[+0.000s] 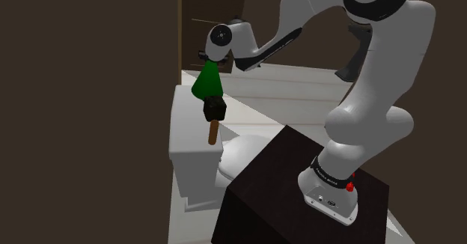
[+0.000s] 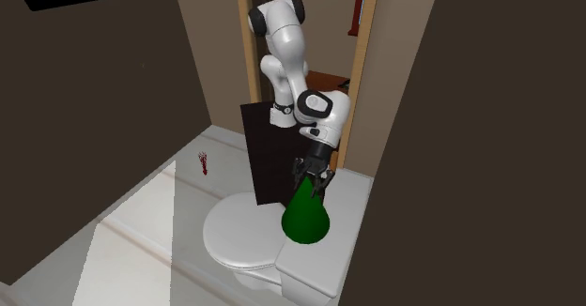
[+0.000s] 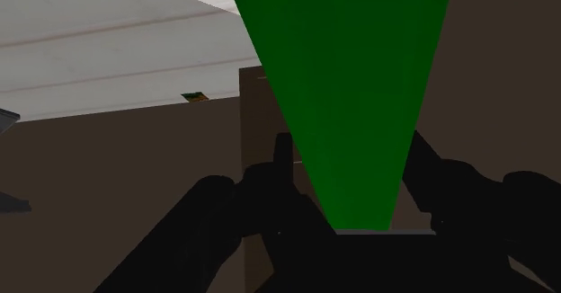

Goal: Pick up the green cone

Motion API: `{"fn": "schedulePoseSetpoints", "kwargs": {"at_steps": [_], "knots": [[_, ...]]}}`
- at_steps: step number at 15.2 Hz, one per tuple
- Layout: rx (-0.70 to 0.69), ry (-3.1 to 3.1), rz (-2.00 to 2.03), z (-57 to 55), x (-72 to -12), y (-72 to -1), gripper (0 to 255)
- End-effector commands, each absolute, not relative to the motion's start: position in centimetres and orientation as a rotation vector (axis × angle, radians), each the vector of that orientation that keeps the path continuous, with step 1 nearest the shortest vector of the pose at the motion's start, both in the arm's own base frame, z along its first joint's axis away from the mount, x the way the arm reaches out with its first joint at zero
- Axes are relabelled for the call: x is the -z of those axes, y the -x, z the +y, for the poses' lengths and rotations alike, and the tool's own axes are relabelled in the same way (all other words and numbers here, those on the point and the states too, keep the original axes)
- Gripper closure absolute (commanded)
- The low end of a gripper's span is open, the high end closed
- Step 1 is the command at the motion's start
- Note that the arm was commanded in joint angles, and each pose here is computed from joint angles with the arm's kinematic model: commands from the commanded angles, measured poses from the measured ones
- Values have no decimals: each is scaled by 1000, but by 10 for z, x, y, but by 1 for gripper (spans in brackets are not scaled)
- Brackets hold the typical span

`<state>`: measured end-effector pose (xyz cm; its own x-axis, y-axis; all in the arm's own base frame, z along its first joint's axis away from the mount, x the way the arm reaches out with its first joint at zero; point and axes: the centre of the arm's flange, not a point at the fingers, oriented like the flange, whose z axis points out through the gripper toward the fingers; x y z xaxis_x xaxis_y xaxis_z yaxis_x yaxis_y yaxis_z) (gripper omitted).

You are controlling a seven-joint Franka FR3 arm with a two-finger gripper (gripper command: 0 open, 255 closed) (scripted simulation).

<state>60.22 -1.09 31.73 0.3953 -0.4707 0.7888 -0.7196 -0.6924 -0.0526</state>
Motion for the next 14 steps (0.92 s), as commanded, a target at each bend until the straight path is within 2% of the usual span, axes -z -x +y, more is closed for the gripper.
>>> {"fn": "schedulePoseSetpoints", "kwargs": {"at_steps": [1,14], "knots": [[-1191,-2359,-1040,-11,-328,-603,255],[-1191,-2359,-1040,-11,-387,-603,255]]}}
